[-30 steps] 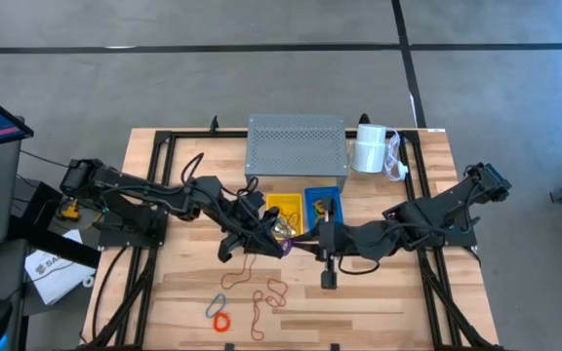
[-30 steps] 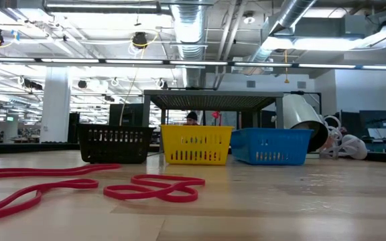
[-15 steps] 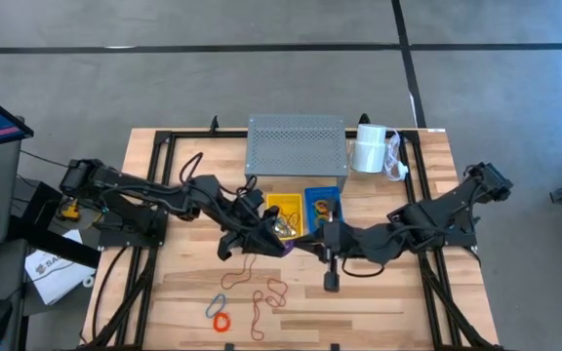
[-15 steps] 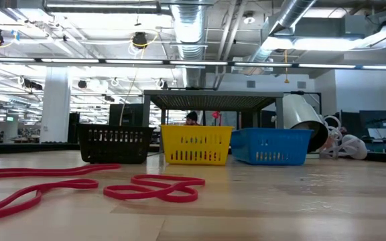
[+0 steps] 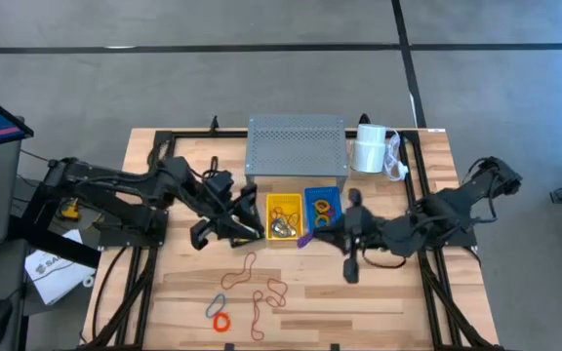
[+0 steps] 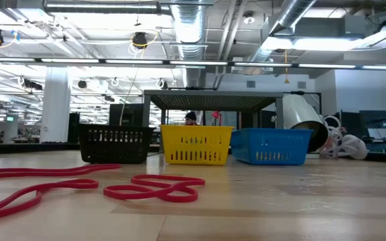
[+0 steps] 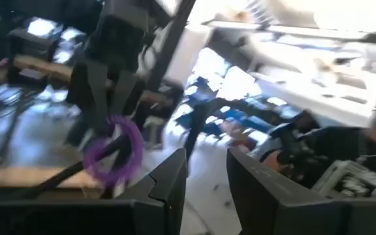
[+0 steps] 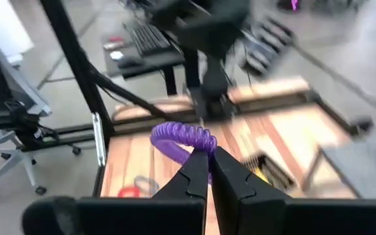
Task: Pick & Place Office Desk Supplies
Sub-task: Put the purple spring keychain into the blue basket
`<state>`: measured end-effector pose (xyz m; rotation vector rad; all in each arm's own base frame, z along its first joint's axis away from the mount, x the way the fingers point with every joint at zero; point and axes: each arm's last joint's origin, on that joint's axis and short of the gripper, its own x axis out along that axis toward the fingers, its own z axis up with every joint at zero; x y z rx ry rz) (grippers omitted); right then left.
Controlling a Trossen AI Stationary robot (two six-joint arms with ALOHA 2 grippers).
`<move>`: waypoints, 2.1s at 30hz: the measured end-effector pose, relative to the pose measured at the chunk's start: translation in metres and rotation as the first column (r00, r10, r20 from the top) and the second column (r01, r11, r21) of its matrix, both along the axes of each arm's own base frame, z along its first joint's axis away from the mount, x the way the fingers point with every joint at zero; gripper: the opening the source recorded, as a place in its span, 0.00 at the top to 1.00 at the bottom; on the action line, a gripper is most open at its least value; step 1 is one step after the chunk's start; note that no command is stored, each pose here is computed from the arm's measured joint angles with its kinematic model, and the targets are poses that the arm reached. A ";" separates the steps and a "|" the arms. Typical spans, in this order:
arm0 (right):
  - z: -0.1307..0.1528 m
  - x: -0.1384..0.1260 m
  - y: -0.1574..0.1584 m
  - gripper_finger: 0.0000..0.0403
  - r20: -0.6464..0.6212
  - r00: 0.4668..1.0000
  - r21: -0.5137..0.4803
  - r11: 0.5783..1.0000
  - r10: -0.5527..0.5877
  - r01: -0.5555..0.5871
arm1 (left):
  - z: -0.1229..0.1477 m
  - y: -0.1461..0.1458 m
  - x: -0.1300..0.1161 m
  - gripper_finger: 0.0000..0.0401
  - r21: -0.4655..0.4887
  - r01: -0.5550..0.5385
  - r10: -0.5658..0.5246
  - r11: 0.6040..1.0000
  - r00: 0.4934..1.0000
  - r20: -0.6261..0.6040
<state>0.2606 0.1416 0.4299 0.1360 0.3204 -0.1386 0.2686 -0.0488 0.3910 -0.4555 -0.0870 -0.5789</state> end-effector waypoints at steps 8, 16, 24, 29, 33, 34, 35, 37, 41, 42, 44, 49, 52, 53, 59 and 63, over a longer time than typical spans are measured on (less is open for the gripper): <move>-0.018 -0.035 -0.036 1.00 -0.297 0.937 0.040 0.977 -0.186 0.207 | 0.000 0.006 -0.042 0.81 0.093 -0.313 0.326 0.945 0.923 -0.207; -0.050 -0.032 -0.065 1.00 -0.468 0.824 -0.042 0.939 -0.320 0.341 | -0.004 -0.005 -0.076 0.87 0.233 -0.470 0.521 0.851 0.810 -0.270; -0.130 -0.016 -0.098 1.00 -0.586 0.763 0.063 0.923 -0.274 0.379 | -0.007 -0.022 -0.085 0.88 0.272 -0.496 0.559 0.825 0.787 -0.262; -0.172 -0.025 -0.121 1.00 -0.578 0.778 0.188 0.889 -0.244 0.418 | -0.032 -0.026 -0.086 0.87 0.305 -0.495 0.573 0.814 0.769 -0.282; -0.187 -0.029 -0.133 1.00 -0.574 0.776 0.231 0.857 -0.261 0.460 | -0.052 -0.025 -0.088 0.87 0.243 -0.515 0.568 0.822 0.777 -0.273; -0.189 -0.028 -0.134 1.00 -0.571 0.777 0.235 0.855 -0.265 0.463 | -0.058 -0.024 -0.090 0.87 0.231 -0.518 0.566 0.824 0.780 -0.269; -0.190 -0.028 -0.135 1.00 -0.573 0.775 0.231 0.854 -0.267 0.465 | -0.063 -0.023 -0.091 0.86 0.213 -0.523 0.564 0.825 0.781 -0.267; -0.194 -0.023 -0.138 1.00 -0.576 0.772 0.218 0.860 -0.269 0.462 | -0.072 -0.021 -0.094 0.86 0.179 -0.534 0.563 0.826 0.783 -0.263; -0.206 -0.013 -0.145 1.00 -0.605 0.751 0.198 0.863 -0.265 0.465 | -0.092 -0.019 -0.097 0.85 0.137 -0.540 0.554 0.830 0.775 -0.303; -0.210 -0.011 -0.147 1.00 -0.614 0.745 0.195 0.864 -0.262 0.465 | -0.094 -0.019 -0.098 0.85 0.121 -0.543 0.551 0.831 0.775 -0.310; -0.216 -0.007 -0.150 1.00 -0.635 0.726 0.179 0.864 -0.265 0.471 | -0.098 -0.019 -0.098 0.85 0.099 -0.544 0.545 0.833 0.776 -0.318; -0.228 0.001 -0.152 1.00 -0.661 0.708 0.181 0.863 -0.248 0.472 | -0.097 -0.019 -0.098 0.85 0.087 -0.545 0.542 0.834 0.781 -0.310; -0.232 0.004 -0.153 0.99 -0.665 0.705 0.181 0.862 -0.248 0.474 | -0.097 -0.019 -0.097 0.85 0.094 -0.544 0.544 0.834 0.780 -0.310; -0.233 0.004 -0.153 0.99 -0.666 0.703 0.180 0.861 -0.249 0.475 | -0.097 -0.019 -0.097 0.85 0.095 -0.544 0.544 0.834 0.779 -0.311; -0.235 0.005 -0.153 0.99 -0.672 0.700 0.169 0.870 -0.243 0.464 | -0.098 -0.019 -0.097 0.85 0.095 -0.544 0.544 0.834 0.779 -0.311; -0.235 0.005 -0.155 0.99 -0.672 0.698 0.166 0.869 -0.245 0.465 | -0.098 -0.019 -0.097 0.85 0.094 -0.544 0.544 0.834 0.779 -0.312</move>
